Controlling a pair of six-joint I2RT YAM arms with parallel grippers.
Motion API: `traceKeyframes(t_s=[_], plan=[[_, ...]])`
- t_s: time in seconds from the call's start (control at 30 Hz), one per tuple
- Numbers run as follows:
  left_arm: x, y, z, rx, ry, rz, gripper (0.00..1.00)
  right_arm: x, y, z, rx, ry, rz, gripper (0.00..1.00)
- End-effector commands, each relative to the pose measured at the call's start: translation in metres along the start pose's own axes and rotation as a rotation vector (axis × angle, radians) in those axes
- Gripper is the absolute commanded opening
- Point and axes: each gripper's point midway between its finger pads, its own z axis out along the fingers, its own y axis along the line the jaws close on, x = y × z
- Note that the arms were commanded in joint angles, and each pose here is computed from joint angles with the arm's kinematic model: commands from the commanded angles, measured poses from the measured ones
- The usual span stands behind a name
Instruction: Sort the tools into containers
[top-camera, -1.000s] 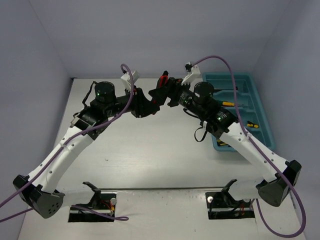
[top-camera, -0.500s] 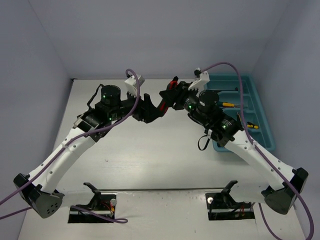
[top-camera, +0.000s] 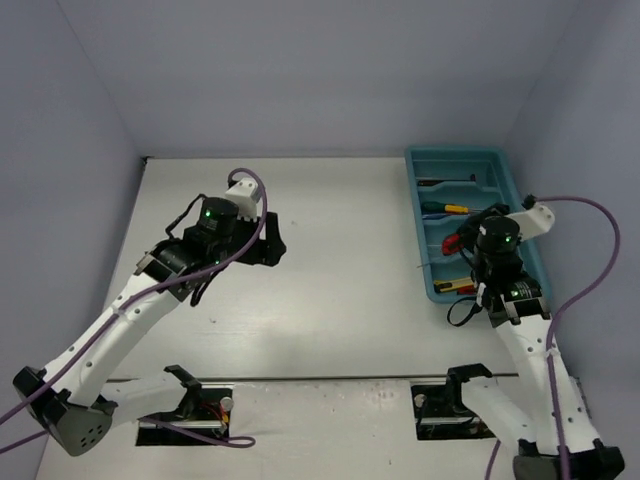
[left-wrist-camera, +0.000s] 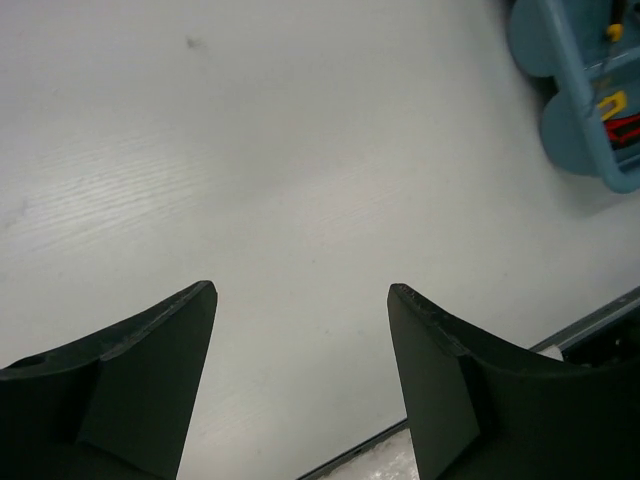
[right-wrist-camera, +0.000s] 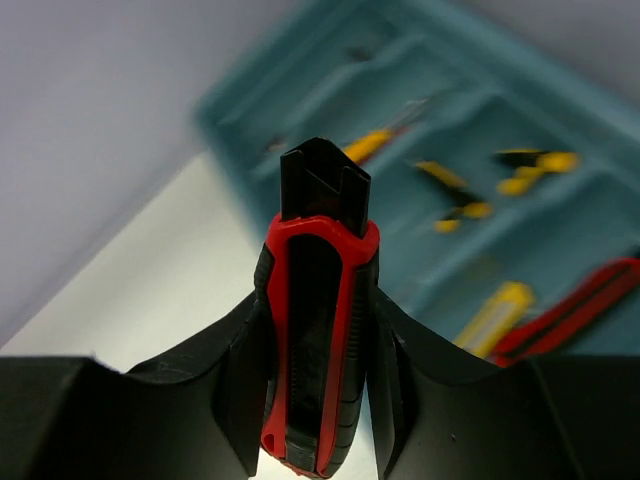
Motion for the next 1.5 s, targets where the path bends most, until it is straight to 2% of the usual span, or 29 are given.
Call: traceKeyframes(t_s=[0.0, 0.2, 0.37, 0.43, 0.5, 0.53, 0.57, 0.67, 0.8, 0.93, 1.03, 1.13, 1.27, 1.47], plan=[[-0.001, 0.029, -0.034, -0.140, -0.063, 0.011, 0.66, 0.009, -0.079, 0.030, 0.247, 0.027, 0.042, 0.00], [0.006, 0.050, -0.062, -0.230, -0.087, 0.028, 0.66, 0.044, -0.124, 0.057, 0.395, 0.125, 0.086, 0.00], [0.012, 0.056, -0.070, -0.256, -0.078, 0.039, 0.66, 0.068, -0.147, 0.070, 0.476, 0.190, 0.112, 0.09], [0.012, 0.057, -0.072, -0.258, -0.082, 0.038, 0.66, 0.071, -0.151, 0.071, 0.492, 0.195, 0.128, 0.22], [0.011, 0.057, -0.075, -0.258, -0.089, 0.038, 0.66, 0.069, -0.151, 0.070, 0.490, 0.189, 0.135, 0.48], [0.010, 0.057, -0.077, -0.261, -0.093, 0.038, 0.66, 0.067, -0.149, 0.070, 0.484, 0.185, 0.135, 0.57], [0.009, 0.058, -0.078, -0.264, -0.095, 0.040, 0.66, 0.064, -0.147, 0.069, 0.476, 0.179, 0.136, 0.65], [0.006, 0.059, -0.081, -0.275, -0.100, 0.046, 0.66, 0.053, -0.140, 0.064, 0.453, 0.162, 0.144, 0.79], [-0.003, 0.059, -0.089, -0.286, -0.123, 0.054, 0.67, 0.027, -0.118, 0.054, 0.359, 0.125, 0.134, 0.85], [-0.025, 0.059, -0.114, -0.305, -0.199, 0.069, 0.67, -0.030, -0.064, 0.030, 0.139, 0.032, 0.021, 0.88], [-0.035, 0.062, -0.130, -0.325, -0.239, 0.085, 0.67, -0.068, -0.027, 0.001, 0.001, -0.060, -0.063, 0.90], [-0.049, 0.068, -0.157, -0.364, -0.318, 0.105, 0.68, -0.105, 0.005, -0.045, -0.143, -0.176, -0.125, 1.00], [-0.058, 0.079, -0.185, -0.424, -0.404, 0.096, 0.73, -0.138, 0.023, -0.107, -0.281, -0.318, -0.170, 1.00], [-0.055, 0.098, -0.222, -0.509, -0.498, 0.086, 0.78, -0.155, 0.018, -0.183, -0.385, -0.487, -0.233, 1.00]])
